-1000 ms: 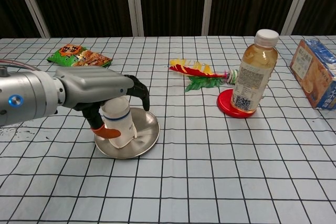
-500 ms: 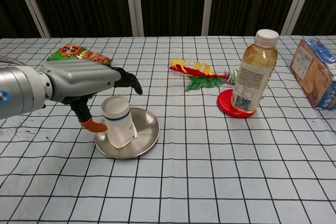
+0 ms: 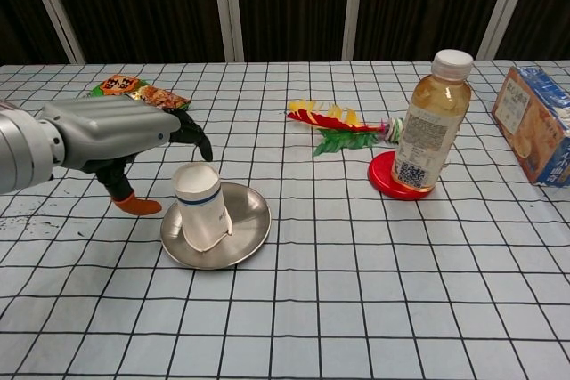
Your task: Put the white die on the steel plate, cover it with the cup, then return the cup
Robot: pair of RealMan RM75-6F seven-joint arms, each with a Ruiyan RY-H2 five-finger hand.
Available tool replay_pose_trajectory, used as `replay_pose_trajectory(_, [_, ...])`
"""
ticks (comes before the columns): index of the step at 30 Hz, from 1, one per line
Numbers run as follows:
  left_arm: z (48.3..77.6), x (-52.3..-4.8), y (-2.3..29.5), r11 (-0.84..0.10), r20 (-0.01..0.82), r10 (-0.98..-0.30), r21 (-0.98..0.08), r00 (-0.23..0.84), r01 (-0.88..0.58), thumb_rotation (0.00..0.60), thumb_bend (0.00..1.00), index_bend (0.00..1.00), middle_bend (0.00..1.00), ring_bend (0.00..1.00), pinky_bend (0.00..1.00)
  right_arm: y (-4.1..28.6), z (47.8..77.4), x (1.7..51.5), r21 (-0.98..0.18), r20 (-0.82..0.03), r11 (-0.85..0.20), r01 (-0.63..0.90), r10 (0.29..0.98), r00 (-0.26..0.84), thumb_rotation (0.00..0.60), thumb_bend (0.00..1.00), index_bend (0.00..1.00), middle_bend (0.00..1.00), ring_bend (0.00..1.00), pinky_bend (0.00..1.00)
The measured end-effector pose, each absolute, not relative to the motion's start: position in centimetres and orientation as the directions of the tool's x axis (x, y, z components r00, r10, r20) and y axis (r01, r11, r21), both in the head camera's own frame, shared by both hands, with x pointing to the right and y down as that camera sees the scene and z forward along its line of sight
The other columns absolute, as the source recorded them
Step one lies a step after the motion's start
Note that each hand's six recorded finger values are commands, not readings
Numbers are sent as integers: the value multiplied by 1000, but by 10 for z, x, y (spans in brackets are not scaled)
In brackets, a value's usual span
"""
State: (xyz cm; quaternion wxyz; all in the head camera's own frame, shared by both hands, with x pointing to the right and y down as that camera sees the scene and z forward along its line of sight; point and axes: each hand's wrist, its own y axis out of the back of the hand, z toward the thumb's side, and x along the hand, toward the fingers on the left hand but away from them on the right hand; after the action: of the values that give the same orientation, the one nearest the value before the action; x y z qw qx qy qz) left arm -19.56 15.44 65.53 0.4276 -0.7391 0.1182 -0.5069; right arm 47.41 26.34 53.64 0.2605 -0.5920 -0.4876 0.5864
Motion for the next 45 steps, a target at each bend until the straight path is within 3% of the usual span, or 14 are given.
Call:
replay_pose_trajectory(9, [660, -184, 156, -585, 611, -618, -778, 494, 229, 600, 422, 222, 79, 0, 116, 263, 536, 476, -880, -441, -388, 275, 881, -170, 600, 96, 223, 188, 126, 0])
replay_pose_trajectory(20, [663, -186, 157, -580, 609, -624, -781, 490, 231, 600, 424, 289, 232, 141, 233, 263, 535, 476, -878, -443, -388, 279, 881, -169, 600, 96, 223, 188, 126, 0])
replay_pose_trajectory(35, [667, -189, 157, -579, 619, -624, -776, 477, 249, 600, 486, 315, 311, 229, 283, 263, 536, 475, -876, -447, -393, 279, 879, -168, 600, 96, 223, 188, 127, 0])
replay_pose_trajectory(38, [665, -188, 156, -572, 611, -630, -783, 480, 246, 600, 491, 321, 296, 221, 284, 263, 536, 475, -875, -448, -394, 280, 878, -166, 600, 96, 223, 188, 127, 0])
replay_pose_trajectory(45, [662, -185, 156, -551, 580, -647, -804, 494, 223, 600, 491, 308, 164, 92, 229, 263, 537, 474, -873, -453, -399, 280, 876, -164, 600, 96, 223, 188, 127, 0])
